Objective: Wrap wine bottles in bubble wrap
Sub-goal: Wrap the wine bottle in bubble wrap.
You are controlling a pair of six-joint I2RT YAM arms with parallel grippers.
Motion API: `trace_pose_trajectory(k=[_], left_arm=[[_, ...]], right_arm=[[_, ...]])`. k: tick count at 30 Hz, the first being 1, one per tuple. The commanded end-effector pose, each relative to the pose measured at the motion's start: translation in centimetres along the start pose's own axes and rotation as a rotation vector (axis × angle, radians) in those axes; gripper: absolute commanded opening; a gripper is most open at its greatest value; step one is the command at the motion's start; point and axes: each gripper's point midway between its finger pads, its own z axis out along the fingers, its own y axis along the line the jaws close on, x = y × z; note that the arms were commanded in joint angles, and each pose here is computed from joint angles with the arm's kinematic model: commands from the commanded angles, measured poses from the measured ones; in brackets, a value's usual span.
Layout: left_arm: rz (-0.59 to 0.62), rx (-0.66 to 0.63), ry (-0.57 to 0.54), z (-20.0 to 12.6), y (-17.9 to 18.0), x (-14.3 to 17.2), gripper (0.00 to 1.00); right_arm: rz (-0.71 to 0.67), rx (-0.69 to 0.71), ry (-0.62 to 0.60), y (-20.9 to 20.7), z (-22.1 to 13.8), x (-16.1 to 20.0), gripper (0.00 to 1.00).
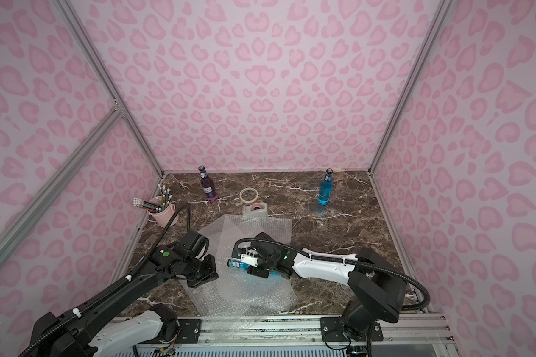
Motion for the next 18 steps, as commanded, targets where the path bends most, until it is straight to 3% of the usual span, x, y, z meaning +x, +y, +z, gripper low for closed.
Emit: trace_pose_trajectory(k=[1, 9, 18], left_arm=[[-0.061, 0.025, -0.019, -0.3, -0.4, -0.7, 0.02], [-0.188, 0.111, -0.062, -1.4, -1.6, -3.0, 0.02], [-0.193, 0.137, -0.054, -1.3, -3.5, -4.6, 0.02]], right_arm=[[0.021, -0.008, -0.067, 0.0, -1.3, -1.1, 0.58], [-0.041, -0.031, -0.112, 3.5, -4.6, -0.2, 0.68], [-0.128, 0.06, -0.147, 5.5, -8.1, -1.4, 0.76]])
